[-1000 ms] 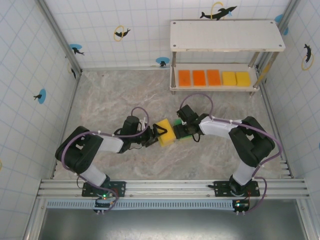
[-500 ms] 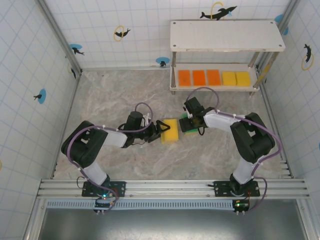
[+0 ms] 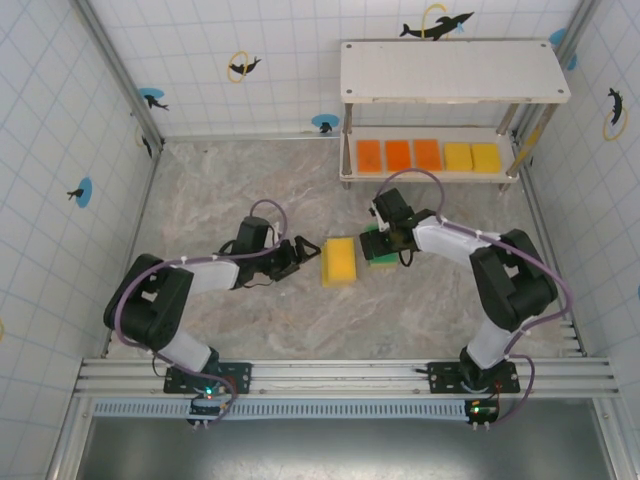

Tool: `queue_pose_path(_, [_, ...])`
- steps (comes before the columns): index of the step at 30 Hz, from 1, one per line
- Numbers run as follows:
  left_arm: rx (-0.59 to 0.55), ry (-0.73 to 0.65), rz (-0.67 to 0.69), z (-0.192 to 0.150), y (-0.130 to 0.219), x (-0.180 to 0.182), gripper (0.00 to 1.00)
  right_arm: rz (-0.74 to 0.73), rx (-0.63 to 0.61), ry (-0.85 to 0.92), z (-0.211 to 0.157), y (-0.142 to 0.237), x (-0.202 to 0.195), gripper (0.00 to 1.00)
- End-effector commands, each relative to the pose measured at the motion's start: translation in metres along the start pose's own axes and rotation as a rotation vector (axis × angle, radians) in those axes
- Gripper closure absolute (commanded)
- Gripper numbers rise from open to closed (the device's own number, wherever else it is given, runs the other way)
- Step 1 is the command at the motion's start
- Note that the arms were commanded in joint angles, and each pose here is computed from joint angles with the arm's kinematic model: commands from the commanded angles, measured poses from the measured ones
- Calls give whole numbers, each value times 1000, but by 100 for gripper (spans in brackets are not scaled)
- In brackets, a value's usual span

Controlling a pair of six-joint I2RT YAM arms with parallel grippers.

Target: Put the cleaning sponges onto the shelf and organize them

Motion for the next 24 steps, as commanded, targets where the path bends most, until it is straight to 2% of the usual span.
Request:
queue_pose_path(1, [-20,-36,55,6,14,-1,2,3,-82,-53,10,27,3,1])
queue_pose_path(11, [-68,-66,32,19,26,-8,3,-39,-124,-105,-10,49,14,1])
queue_pose_path(24, [-81,-105,35,27,30,-14,2,-112,-105,-142,-26,32,17,1])
Point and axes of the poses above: each hand's point on the last joint's axis, 136 mm out from that joint toward the fingers, its own y axis back along the fingers, its own x axis along the line the jaws close on, z = x × y, the point moved 10 cm from there along y, back along the fingers, and after that the axes turned 2 degrees about y, right-handed, at the moved point
